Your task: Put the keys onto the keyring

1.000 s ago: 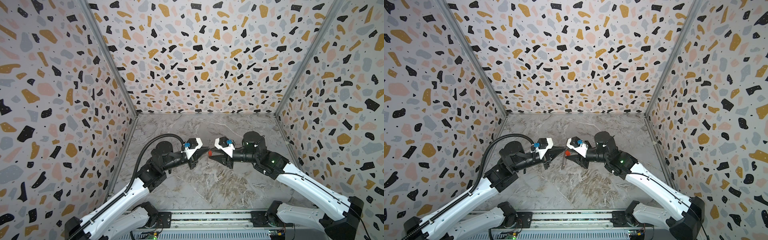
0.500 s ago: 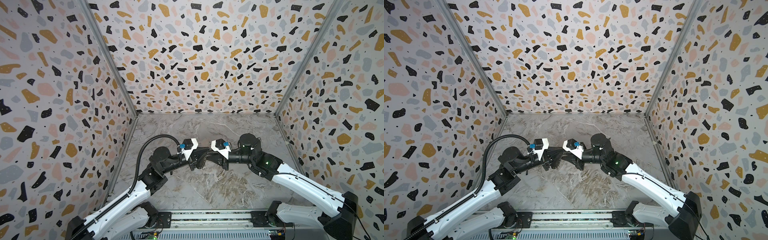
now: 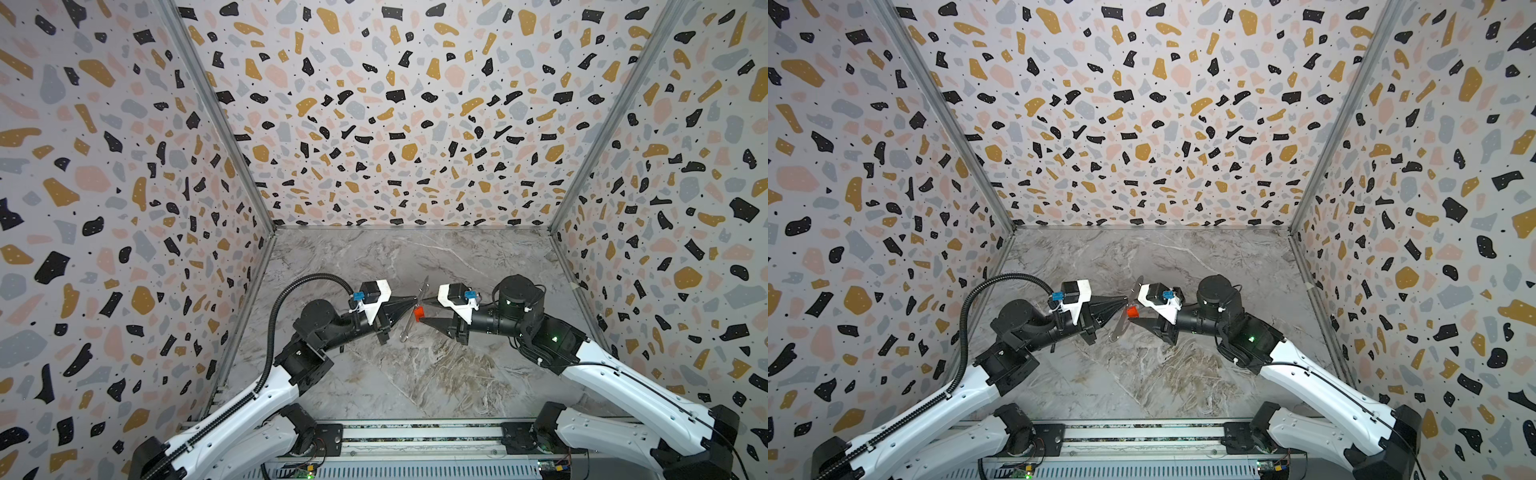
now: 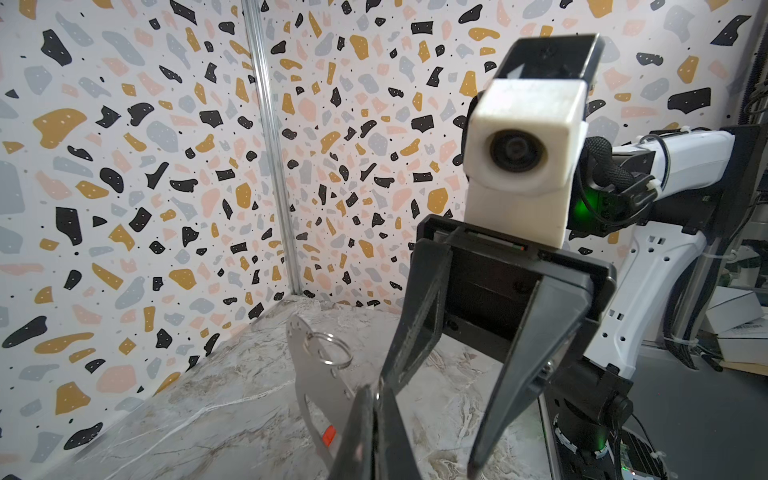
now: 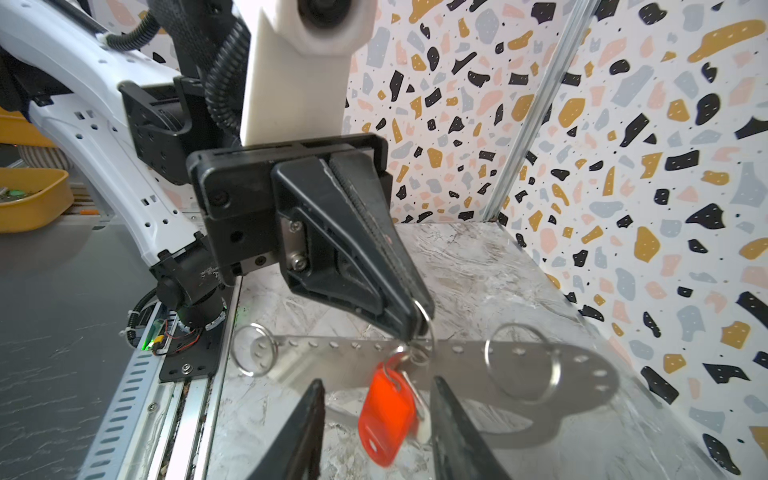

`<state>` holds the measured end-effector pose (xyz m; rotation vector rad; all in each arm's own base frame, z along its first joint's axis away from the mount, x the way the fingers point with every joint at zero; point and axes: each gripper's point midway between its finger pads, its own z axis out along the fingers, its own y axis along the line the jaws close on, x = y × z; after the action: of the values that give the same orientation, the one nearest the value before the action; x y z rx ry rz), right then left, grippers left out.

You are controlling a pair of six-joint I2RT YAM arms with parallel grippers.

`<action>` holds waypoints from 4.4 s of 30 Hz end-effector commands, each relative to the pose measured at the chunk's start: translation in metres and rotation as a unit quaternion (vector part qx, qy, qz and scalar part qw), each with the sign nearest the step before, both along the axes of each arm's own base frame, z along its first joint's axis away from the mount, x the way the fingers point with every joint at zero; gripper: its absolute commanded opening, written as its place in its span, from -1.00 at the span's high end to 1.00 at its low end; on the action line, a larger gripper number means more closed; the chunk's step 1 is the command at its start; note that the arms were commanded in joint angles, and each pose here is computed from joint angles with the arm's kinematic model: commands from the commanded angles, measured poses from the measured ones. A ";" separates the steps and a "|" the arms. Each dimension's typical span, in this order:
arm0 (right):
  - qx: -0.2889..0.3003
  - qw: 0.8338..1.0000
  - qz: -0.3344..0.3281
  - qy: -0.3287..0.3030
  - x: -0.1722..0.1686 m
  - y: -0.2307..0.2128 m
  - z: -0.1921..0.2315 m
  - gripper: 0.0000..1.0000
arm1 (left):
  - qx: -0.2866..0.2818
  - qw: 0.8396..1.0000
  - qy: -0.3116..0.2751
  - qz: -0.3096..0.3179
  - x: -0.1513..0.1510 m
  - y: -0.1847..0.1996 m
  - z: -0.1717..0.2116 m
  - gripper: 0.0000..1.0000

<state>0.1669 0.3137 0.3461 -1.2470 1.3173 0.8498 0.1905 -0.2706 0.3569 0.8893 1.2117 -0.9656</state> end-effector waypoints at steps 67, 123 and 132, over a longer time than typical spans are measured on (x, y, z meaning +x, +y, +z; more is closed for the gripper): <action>0.052 0.998 0.038 -0.006 -0.003 0.008 0.036 1.00 | 0.007 0.998 -0.014 -0.053 -0.017 -0.006 -0.004 1.00; 0.073 0.997 -0.038 0.003 0.022 -0.004 0.032 1.00 | 0.011 0.999 0.009 0.047 0.000 0.019 -0.014 0.38; 0.111 0.986 -0.120 0.003 0.049 0.000 0.035 1.00 | -0.017 0.999 0.031 0.040 -0.005 0.022 -0.013 0.37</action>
<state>0.2058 0.3162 0.3585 -1.0061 1.3502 0.8334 0.1923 -0.2513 0.3331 0.8088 1.3213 -0.9175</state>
